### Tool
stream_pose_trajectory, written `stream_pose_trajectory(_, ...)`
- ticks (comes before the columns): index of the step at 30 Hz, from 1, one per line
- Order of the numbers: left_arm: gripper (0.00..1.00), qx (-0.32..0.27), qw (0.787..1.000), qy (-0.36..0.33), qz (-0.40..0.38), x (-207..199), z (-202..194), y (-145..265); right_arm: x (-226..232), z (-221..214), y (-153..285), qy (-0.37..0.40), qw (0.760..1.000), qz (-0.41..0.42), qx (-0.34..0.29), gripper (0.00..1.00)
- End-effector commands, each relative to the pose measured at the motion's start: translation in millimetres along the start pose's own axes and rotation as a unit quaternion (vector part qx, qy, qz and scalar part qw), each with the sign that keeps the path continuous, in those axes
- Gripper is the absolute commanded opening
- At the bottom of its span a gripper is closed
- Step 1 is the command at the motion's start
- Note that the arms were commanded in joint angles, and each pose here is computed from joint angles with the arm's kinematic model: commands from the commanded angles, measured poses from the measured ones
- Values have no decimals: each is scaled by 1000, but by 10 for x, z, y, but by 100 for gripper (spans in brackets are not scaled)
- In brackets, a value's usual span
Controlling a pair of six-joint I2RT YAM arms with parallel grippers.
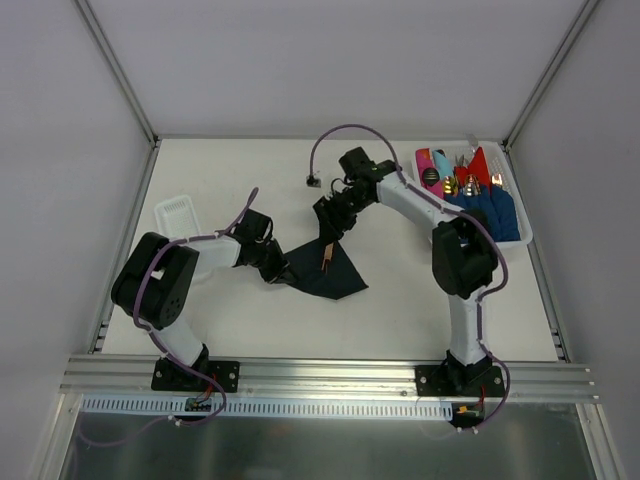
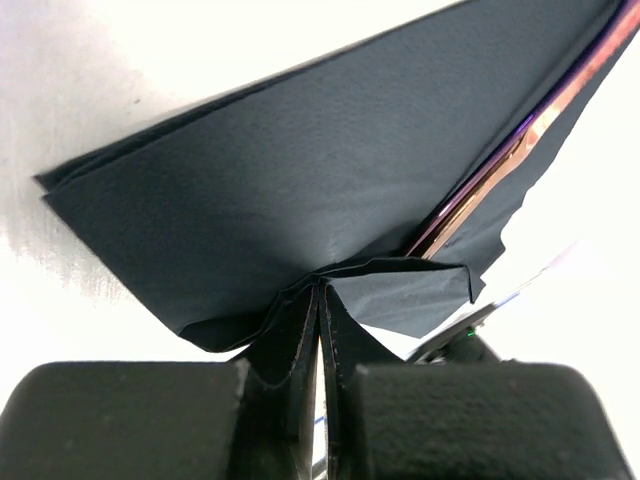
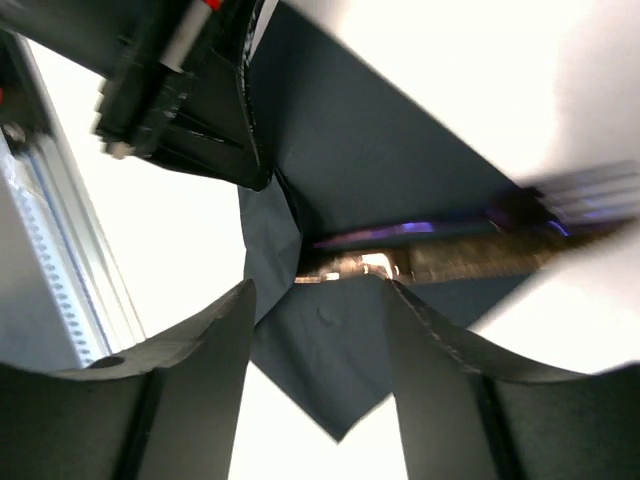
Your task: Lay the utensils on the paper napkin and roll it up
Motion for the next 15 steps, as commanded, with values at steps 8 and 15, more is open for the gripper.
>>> stream_pose_trajectory(8,0,-77,991,95,46,105,-193,-93,648,-219,705,-59,997,-24,-34,36)
stream_pose_trajectory(15,0,-106,979,162,62,107,-348,-241,692,-593,557,-116,993,-30,-9,20)
Point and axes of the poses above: each gripper's point midway between its finger pads, its own y axis back along the fingers, its own x axis along the line the jaws close on, z = x × y, the point moved 9 cm from there along y, back along the fingers, and after that the axes turned 12 degrees about y, right-handed, at the moved point
